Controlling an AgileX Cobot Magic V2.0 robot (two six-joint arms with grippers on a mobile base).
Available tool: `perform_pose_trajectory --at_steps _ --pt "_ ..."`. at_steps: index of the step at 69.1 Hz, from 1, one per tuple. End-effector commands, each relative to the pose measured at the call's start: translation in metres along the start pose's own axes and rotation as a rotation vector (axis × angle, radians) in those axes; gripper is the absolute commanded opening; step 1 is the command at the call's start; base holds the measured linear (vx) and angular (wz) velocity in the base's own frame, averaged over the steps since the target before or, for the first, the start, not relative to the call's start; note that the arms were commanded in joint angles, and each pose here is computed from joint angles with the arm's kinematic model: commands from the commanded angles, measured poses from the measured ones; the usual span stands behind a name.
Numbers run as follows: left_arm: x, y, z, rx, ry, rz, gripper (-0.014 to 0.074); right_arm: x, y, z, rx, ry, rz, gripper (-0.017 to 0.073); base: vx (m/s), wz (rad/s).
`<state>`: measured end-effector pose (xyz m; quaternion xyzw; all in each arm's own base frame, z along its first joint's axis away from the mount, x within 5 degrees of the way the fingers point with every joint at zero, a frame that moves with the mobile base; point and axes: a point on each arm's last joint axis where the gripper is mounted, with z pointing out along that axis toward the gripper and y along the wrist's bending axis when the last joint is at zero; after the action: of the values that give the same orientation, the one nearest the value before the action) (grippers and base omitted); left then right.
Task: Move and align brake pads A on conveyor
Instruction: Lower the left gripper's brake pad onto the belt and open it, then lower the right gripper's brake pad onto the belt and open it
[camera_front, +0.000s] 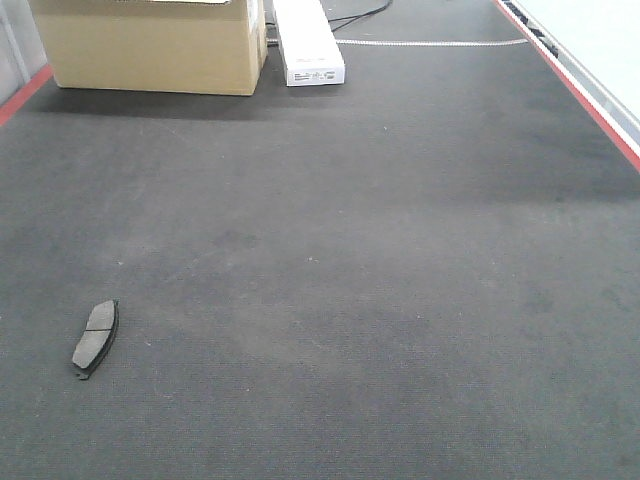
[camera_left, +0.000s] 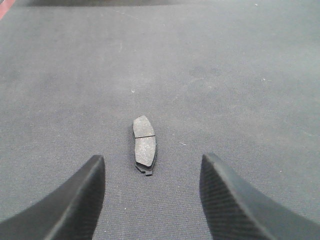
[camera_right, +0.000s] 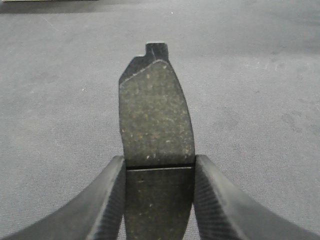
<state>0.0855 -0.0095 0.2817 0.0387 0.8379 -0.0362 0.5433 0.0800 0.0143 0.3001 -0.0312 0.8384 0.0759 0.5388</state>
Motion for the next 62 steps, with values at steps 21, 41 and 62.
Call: perform_pose_trajectory --at_steps 21,41,62 --pt "-0.014 0.000 -0.003 0.004 -0.088 -0.012 0.0397 -0.029 0.000 -0.003 0.016 -0.241 -0.084 -0.0007 0.00 0.00" --pt "-0.014 0.000 -0.003 0.004 -0.087 -0.013 0.0397 -0.031 0.001 -0.004 0.012 -0.257 -0.083 -0.0007 0.00 0.00" --pt "-0.014 0.000 -0.003 0.004 -0.086 -0.013 0.0397 -0.045 0.002 0.020 0.022 -0.128 -0.042 -0.0003 0.00 0.00"
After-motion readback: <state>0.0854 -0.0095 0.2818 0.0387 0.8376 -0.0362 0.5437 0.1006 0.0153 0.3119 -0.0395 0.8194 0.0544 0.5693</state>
